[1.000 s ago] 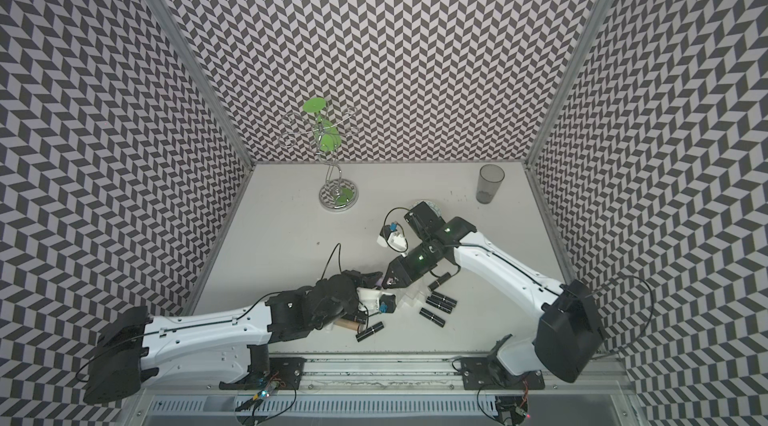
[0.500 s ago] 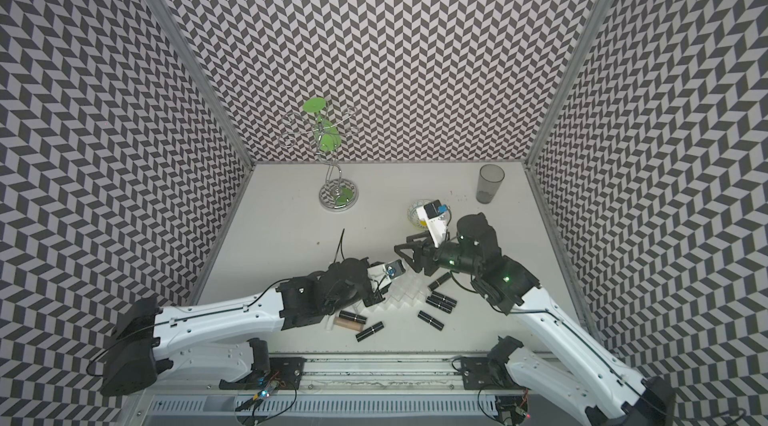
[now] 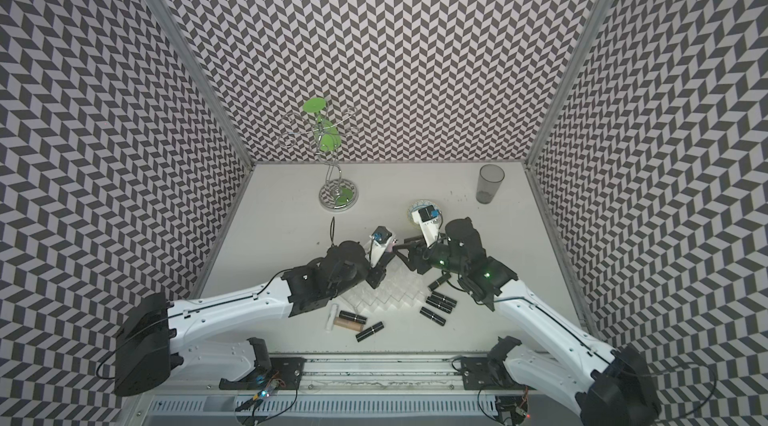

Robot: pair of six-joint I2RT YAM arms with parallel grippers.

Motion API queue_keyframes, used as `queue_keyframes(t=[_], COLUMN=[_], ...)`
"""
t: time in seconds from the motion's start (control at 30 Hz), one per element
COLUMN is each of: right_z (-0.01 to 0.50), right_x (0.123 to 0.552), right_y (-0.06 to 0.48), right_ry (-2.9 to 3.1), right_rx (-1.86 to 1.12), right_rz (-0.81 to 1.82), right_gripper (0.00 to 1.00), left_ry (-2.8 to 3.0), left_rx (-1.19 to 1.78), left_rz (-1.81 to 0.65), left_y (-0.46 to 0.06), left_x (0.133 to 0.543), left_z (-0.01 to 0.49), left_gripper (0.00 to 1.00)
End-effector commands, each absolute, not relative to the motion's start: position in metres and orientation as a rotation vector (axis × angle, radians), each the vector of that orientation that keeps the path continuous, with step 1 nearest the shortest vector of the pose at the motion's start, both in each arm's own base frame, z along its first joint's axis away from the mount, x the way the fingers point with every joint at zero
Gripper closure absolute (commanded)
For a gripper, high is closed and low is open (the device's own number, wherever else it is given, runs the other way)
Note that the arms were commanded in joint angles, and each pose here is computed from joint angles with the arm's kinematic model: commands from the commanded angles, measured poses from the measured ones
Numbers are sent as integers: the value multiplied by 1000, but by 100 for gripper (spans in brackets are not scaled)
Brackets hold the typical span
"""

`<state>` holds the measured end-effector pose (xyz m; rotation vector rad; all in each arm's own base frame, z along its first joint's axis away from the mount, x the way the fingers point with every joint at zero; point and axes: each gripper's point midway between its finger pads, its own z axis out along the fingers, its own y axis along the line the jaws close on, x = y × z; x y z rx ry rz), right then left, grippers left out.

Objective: Arrange the lipsticks in the organizer
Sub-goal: Adjust the lipstick.

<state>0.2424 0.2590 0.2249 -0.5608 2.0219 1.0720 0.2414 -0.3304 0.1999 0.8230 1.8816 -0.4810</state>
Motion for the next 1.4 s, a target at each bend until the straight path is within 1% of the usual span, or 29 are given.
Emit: queue_keyframes(t=[0.0,0.13,0.2,0.37,0.47,0.57,0.77,0.83,0.9,0.97,1.03,1.13,1.2,1.3,1.37], right_z=[239,233,232,230,222,214,220,220,218,217,217,218,216,205,205], right_x=[238,243,243,243,245,245,243,242,243,243,242,242,242,247,247], right_y=[276,279,280,281,284,288,287,287,288,289,290,289,290,289,289], right_ry=[1938,1946,1944,1940,1969,1999,1967,1955,1964,1966,1964,1958,1961,2013,2009], right_rx=[-648,-634,-639,-636,-631,-663,-669,-676,-674,-685,-686,-684,-683,-666,-673], right_rz=[1195,1201,1204,1216,1228,1237,1243,1246,1244,1250,1256,1260,1264,1232,1230], right_gripper=[54,56,59,61,67,76,80,79,72,72,69,69,68,75,82], left_ry=[1893,1895,1897,1917,1913,1914,1920,1926,1927,1924,1916,1905,1905,1910,1911], left_rx=[777,768,772,772,768,771,808,817,818,822,821,824,838,834,832], left_rz=[-587,-601,-602,-584,-583,-574,-609,-618,-622,-625,-635,-650,-662,-660,-656], left_y=[-332,-330,-331,-331,-331,-330,-338,-340,-341,-341,-341,-341,-343,-343,-343], left_x=[238,237,237,240,240,240,236,235,235,234,233,231,229,230,231], left_z=[201,197,196,189,190,189,184,182,183,183,186,188,187,185,185], left_gripper=[100,100,100,100,100,100,100,100,100,100,100,99,99,98,88])
